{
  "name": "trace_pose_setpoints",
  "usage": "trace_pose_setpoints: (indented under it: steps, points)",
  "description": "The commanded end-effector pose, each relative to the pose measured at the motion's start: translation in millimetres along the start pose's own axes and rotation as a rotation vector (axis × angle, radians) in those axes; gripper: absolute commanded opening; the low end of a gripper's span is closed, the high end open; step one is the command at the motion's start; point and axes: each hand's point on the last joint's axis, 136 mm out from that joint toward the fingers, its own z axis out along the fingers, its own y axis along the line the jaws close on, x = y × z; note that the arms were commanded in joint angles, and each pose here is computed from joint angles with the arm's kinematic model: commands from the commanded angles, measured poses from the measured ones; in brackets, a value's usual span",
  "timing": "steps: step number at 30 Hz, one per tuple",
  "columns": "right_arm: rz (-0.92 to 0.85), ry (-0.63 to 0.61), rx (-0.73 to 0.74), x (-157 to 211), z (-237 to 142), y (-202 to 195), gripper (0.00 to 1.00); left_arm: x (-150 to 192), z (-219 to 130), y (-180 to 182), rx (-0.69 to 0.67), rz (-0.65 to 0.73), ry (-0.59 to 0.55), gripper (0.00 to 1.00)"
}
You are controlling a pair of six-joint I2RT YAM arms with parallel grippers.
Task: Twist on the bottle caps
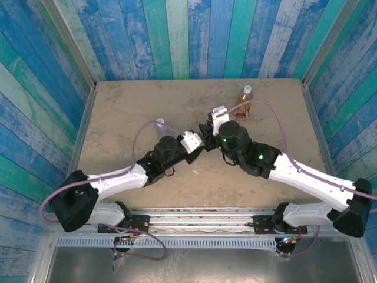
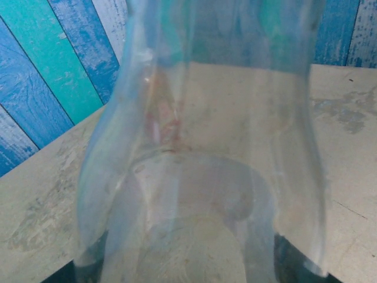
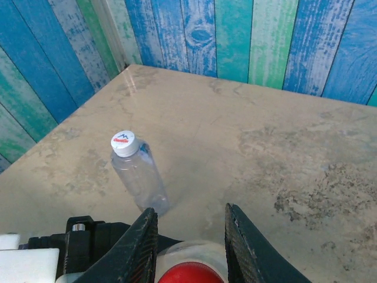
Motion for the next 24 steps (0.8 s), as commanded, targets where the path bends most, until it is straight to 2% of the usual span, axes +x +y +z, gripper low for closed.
trace_pose_setpoints:
  steps: [1,5,9,12,15,21,24]
  points:
    - [-0.063,0.012,0.012,1,-10,-6,0.15,-54,-4,26,-0.093,-0.043,-0.183,0.46]
    - [-0.141,-0.044,-0.259,-26,-33,19,0.47,-48,-13,4,0.098,-0.082,-0.204,0.47]
    - [-0.139,-0.054,-0.423,-39,-61,19,0.63,-47,-21,-29,0.310,-0.081,-0.218,0.48]
    - [-0.134,-0.005,-0.454,-39,-77,9,0.66,-49,-28,-47,0.436,-0.072,-0.224,0.48]
    - [-0.139,0.072,-0.435,-33,-89,-3,0.66,-49,-29,-55,0.490,-0.064,-0.222,0.48]
    - [-0.170,0.183,-0.535,-19,-104,10,0.66,-49,-26,-61,0.542,-0.057,-0.208,0.48]
    - [-0.177,0.227,-0.534,-14,-98,11,0.62,-50,-23,-63,0.555,-0.057,-0.206,0.48]
